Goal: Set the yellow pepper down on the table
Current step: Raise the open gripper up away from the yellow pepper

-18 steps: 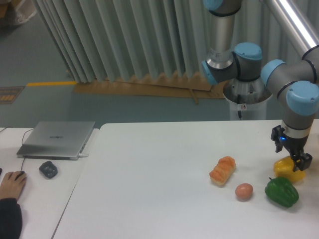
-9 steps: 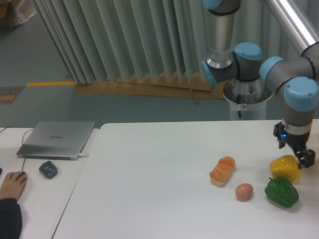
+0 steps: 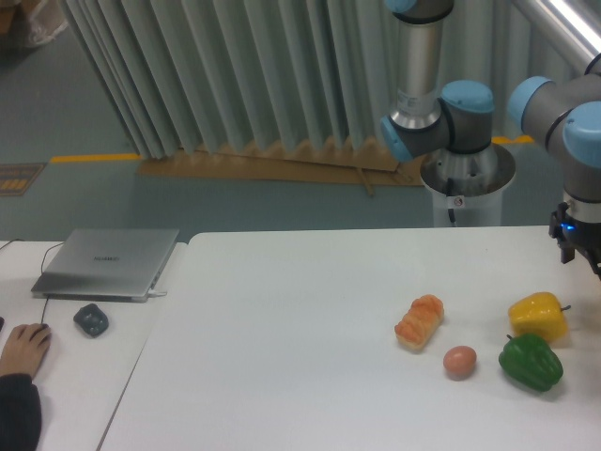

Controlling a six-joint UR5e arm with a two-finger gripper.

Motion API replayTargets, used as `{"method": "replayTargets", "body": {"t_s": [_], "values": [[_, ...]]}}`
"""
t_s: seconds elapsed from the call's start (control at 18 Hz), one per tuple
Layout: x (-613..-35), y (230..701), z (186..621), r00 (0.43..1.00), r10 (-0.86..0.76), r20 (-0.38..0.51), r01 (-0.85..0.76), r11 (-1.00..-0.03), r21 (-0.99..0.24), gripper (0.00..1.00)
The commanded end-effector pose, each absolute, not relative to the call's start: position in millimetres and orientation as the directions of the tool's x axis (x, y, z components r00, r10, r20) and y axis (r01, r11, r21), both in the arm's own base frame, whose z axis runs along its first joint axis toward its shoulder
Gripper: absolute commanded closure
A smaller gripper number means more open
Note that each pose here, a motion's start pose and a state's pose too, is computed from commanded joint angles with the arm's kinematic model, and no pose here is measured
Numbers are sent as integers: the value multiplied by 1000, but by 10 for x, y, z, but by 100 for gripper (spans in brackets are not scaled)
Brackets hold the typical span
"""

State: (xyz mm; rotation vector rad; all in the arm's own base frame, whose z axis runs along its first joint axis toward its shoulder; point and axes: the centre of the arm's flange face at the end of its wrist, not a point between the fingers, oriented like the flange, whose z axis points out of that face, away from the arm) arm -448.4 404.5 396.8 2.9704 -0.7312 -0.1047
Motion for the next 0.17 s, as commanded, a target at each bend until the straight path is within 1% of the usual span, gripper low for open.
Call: {"method": "replayTargets", "body": {"t_s": [0.17], "values": [[-4506,4019,3976,887,-459,-48,-454,-887,82,0]]}}
